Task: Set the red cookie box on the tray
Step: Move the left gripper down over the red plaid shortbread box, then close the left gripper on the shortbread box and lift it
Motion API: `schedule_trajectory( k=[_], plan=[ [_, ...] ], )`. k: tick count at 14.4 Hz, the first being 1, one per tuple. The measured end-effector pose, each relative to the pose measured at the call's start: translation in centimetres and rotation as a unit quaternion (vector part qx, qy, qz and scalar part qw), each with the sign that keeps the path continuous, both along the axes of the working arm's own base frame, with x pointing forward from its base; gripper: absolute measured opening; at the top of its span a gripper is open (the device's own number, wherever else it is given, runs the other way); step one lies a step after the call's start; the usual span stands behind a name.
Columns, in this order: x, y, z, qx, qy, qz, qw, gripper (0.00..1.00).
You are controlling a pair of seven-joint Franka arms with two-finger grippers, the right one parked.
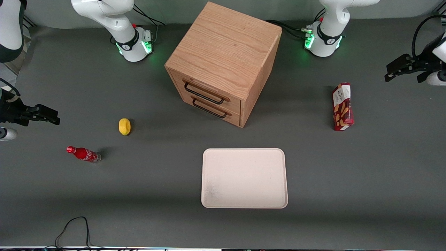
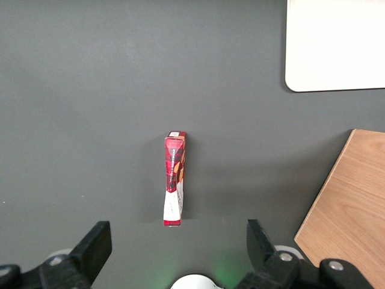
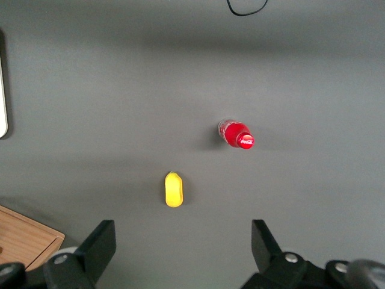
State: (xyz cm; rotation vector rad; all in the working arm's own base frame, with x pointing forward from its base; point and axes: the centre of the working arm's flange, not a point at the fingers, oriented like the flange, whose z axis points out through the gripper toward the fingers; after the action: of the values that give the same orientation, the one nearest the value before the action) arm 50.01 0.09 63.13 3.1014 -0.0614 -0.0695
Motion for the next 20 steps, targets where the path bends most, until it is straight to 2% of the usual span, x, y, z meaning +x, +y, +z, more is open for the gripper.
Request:
schedule_trajectory(
  k=[2, 4, 6, 8, 10, 12, 15, 17, 18, 20],
  plan=[
    [0.2, 0.1, -0.4, -0.001, 0.005, 0.000, 1.0000, 1.00],
    [0.5, 0.2, -2.0, 0.001, 0.025, 0.001, 0.9997, 1.00],
    [1.4, 0.3, -6.3, 0.002, 0.058, 0.002, 0.9983, 1.00],
    [2.2, 0.6, -12.8, 0.013, 0.068, 0.003, 0.9976, 1.00],
    [1.6, 0.8, -19.1, 0.020, 0.060, 0.002, 0.9980, 1.00],
    [0.0, 1.1, -24.7, 0.021, 0.039, 0.004, 0.9990, 1.00],
    [-3.6, 1.1, -31.6, 0.021, 0.000, 0.003, 0.9998, 1.00],
    [-6.8, 0.9, -36.0, 0.021, -0.025, 0.003, 0.9994, 1.00],
    [-8.3, 0.9, -37.9, 0.021, -0.027, 0.003, 0.9994, 1.00],
    [-9.8, 0.9, -39.9, 0.021, -0.017, 0.002, 0.9996, 0.82]
  ],
)
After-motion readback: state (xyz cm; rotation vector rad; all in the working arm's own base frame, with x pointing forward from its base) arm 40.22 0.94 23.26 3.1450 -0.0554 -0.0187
